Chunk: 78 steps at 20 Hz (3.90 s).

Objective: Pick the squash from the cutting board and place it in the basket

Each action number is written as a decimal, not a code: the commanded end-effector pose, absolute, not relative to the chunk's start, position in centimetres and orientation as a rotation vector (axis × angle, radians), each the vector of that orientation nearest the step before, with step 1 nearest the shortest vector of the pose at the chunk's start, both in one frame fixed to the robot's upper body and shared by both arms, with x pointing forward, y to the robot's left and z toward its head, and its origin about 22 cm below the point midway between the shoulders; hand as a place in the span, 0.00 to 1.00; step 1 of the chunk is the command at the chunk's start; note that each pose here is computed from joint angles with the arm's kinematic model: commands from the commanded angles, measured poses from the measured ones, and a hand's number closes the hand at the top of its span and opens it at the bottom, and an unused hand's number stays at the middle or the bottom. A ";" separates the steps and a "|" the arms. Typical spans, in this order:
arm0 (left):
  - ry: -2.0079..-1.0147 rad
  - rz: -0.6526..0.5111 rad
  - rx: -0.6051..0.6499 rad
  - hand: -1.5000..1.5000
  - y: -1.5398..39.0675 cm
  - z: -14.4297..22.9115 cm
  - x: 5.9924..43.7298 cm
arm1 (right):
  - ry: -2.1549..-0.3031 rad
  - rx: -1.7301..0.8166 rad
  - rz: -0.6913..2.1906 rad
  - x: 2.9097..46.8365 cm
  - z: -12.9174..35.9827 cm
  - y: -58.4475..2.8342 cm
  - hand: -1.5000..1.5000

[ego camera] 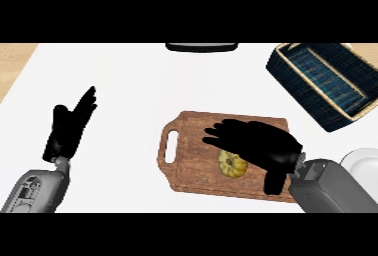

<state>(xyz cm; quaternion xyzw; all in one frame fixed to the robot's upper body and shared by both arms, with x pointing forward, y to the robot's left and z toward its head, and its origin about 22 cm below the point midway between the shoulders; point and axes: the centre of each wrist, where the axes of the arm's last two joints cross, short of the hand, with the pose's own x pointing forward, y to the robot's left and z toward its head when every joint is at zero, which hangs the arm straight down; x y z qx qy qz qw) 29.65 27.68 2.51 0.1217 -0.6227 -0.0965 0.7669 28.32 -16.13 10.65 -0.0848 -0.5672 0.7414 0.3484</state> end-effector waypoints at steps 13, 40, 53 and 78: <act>-1.345 -0.222 0.262 0.50 26.4 2.7 28.5 | -1.389 -0.216 1.939 30.3 8.5 -14.4 0.00; -1.348 -0.191 0.289 0.50 27.8 2.6 29.3 | -1.418 -0.443 1.982 30.2 5.4 -14.3 1.00; -1.358 -0.206 0.280 0.50 27.8 2.2 28.6 | -1.414 -0.781 1.700 31.3 8.4 -14.1 1.00; -1.353 -0.217 0.284 0.50 26.1 4.0 29.3 | -1.843 -0.445 0.736 27.1 37.4 -17.9 1.00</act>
